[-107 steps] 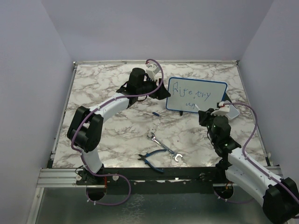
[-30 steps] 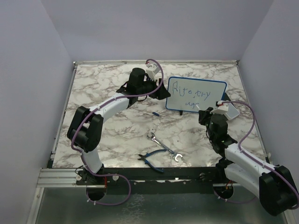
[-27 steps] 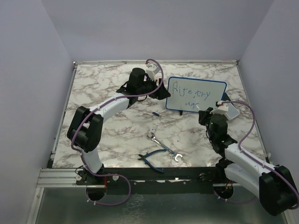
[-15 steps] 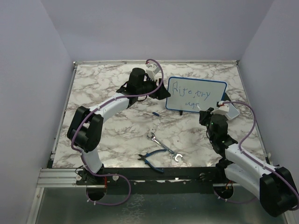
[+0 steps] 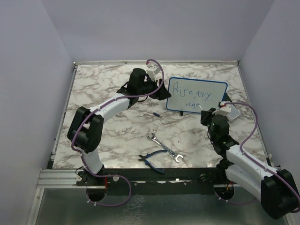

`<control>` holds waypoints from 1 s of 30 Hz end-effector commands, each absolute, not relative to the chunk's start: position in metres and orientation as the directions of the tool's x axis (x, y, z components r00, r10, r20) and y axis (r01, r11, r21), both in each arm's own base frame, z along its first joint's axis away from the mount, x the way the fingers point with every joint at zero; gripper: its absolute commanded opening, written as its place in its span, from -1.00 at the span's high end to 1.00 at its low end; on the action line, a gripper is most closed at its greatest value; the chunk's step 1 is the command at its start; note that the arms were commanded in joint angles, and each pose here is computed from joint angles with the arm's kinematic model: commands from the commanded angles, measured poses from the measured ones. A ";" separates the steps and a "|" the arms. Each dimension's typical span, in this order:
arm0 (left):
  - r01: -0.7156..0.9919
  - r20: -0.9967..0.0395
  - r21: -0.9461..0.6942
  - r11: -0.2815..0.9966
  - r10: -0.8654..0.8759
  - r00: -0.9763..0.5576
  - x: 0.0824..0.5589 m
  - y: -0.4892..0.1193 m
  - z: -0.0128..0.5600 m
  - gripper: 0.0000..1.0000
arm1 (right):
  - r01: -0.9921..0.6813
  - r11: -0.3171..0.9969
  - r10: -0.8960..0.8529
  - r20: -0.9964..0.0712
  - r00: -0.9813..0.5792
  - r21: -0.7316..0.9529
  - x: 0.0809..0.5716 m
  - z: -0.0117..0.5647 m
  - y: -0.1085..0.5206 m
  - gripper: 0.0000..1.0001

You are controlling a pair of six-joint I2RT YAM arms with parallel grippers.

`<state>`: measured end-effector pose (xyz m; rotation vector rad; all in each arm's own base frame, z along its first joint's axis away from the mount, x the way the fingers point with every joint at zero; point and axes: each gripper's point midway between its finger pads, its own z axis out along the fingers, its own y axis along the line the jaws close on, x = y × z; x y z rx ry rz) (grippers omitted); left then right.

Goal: Write a sentence on the whiteboard

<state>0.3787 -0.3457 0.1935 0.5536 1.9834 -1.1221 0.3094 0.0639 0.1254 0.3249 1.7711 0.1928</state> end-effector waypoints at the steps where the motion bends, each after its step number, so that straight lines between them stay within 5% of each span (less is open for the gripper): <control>1: 0.702 -0.806 -0.510 0.497 0.008 -0.592 0.372 -0.347 0.202 -0.29 | 0.141 0.946 0.313 -0.934 -0.170 0.291 0.311 0.130 0.056 0.99; 30: 0.704 -0.809 -0.509 0.495 0.004 -0.587 0.372 -0.347 0.206 -0.29 | 0.197 0.933 0.337 -0.926 -0.171 0.303 0.307 0.128 0.048 0.99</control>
